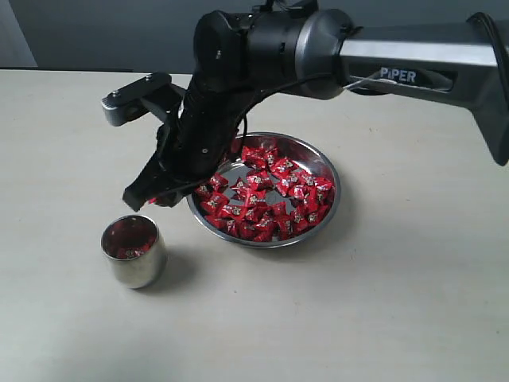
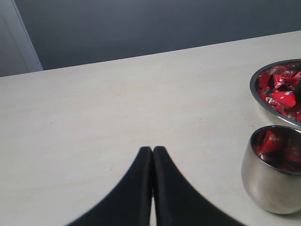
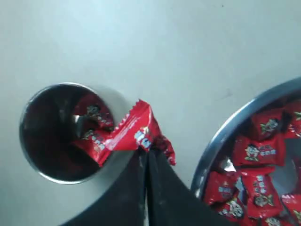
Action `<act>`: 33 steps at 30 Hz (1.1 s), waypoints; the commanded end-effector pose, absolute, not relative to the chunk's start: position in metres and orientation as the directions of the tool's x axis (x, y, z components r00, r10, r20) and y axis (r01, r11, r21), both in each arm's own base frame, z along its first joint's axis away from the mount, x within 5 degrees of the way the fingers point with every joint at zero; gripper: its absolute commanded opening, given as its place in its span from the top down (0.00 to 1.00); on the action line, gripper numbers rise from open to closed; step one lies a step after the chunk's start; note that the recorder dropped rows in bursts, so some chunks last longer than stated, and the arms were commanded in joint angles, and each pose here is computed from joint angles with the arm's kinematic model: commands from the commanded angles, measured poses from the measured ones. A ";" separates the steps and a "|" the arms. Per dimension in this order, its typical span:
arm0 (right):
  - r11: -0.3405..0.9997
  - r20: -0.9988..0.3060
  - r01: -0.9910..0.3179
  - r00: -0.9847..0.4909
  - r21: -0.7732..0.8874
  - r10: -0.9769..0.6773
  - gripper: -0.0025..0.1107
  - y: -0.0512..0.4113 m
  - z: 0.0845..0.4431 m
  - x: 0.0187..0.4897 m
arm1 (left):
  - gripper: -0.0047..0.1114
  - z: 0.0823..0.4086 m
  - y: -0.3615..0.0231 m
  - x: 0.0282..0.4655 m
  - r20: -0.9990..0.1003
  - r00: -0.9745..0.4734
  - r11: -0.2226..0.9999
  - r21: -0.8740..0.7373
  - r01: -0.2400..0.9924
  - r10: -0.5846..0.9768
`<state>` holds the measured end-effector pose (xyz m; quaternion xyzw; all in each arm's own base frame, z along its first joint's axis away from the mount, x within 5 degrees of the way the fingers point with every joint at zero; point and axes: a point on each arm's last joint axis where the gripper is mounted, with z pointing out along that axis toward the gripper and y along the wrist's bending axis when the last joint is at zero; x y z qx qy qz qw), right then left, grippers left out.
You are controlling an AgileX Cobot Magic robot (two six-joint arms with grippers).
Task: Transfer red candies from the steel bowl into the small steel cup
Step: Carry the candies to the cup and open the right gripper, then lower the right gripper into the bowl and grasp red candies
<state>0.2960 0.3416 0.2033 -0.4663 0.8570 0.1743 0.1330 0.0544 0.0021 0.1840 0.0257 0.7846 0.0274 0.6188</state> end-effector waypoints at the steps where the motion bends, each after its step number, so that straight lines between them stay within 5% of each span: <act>1: 0.454 -0.411 -0.876 -0.479 0.164 -0.775 0.98 0.354 0.209 0.281 | 0.96 0.185 0.002 0.054 -0.974 -0.219 0.998 0.066 0.003 0.066; 17: 0.398 -0.365 -0.900 -0.436 0.180 -0.822 0.98 0.363 0.207 0.260 | 0.96 0.185 0.002 0.054 -0.974 -0.219 0.998 0.066 0.003 0.066; 24: 0.378 -0.358 -0.908 -0.418 0.180 -0.835 0.72 0.363 0.207 0.259 | 0.96 0.185 0.002 0.054 -0.974 -0.219 0.998 0.066 0.003 0.066; 30: 0.380 -0.348 -0.920 -0.388 0.095 -0.853 0.71 0.356 0.211 0.265 | 0.96 0.185 0.002 0.054 -0.974 -0.219 0.998 0.066 0.003 0.066; 33: 0.490 -0.331 -0.871 -0.466 0.011 -0.821 0.71 0.341 0.220 0.279 | 0.96 0.185 0.002 0.054 -0.974 -0.219 0.998 0.066 0.003 0.066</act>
